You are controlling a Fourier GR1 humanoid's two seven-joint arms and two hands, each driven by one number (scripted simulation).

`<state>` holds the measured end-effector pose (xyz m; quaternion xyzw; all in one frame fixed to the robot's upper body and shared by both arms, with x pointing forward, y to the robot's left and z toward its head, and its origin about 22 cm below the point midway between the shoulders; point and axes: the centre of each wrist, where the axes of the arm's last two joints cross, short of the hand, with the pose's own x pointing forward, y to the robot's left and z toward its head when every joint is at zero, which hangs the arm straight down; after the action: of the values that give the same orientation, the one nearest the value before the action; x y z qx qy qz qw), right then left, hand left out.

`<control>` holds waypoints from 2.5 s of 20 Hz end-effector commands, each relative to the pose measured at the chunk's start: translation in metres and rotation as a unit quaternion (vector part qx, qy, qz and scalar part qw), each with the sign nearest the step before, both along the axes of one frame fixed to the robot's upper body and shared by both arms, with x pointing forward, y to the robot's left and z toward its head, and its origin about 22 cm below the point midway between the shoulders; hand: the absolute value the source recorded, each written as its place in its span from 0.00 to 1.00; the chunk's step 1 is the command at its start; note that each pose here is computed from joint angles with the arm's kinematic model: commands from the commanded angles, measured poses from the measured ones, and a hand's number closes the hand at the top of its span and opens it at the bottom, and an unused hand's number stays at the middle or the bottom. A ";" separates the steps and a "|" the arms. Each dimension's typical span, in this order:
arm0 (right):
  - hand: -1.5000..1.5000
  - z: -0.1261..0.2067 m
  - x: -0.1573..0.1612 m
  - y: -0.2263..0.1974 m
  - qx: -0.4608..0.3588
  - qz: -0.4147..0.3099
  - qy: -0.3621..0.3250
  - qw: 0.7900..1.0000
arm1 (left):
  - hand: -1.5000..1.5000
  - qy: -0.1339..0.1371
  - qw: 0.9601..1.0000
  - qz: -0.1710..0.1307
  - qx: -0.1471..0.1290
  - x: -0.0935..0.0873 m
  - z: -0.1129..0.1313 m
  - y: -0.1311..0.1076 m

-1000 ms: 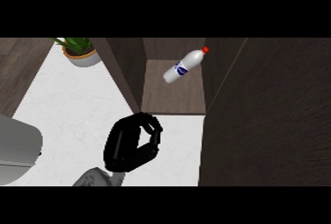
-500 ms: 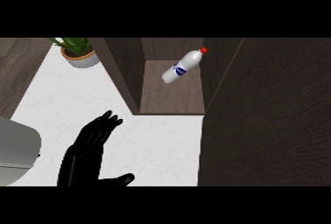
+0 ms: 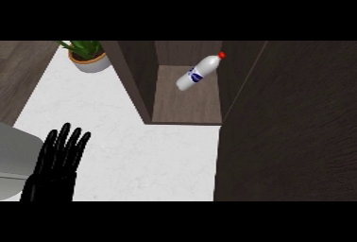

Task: Pick up the bottled water, place it into the cabinet and close the cabinet

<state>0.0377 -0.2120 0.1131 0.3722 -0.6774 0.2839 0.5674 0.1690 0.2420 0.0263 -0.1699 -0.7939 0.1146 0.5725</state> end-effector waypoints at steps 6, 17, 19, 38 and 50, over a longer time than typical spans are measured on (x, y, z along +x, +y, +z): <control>1.00 0.044 -0.005 0.023 -0.018 0.047 -0.059 0.997 | 0.00 0.002 1.000 0.009 0.004 -0.016 0.008 0.037; 1.00 0.025 0.004 0.042 0.040 0.044 -0.021 0.998 | 0.00 -0.014 0.999 -0.040 0.006 -0.023 0.025 0.062; 1.00 0.021 0.009 0.042 0.019 0.043 -0.026 0.999 | 0.00 -0.023 0.998 -0.049 0.007 -0.023 0.027 0.064; 1.00 0.029 0.046 0.035 -0.089 0.104 -0.136 0.981 | 0.00 -0.019 0.996 -0.087 0.028 -0.018 0.034 0.083; 1.00 0.034 0.064 0.043 -0.121 0.106 -0.159 0.974 | 0.00 -0.015 0.996 -0.088 0.028 -0.018 0.036 0.089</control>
<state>0.1034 -0.1876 0.1454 0.3006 -0.6941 0.4605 0.4646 0.1527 0.3292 0.0625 -0.2256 -0.7897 0.0355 0.5694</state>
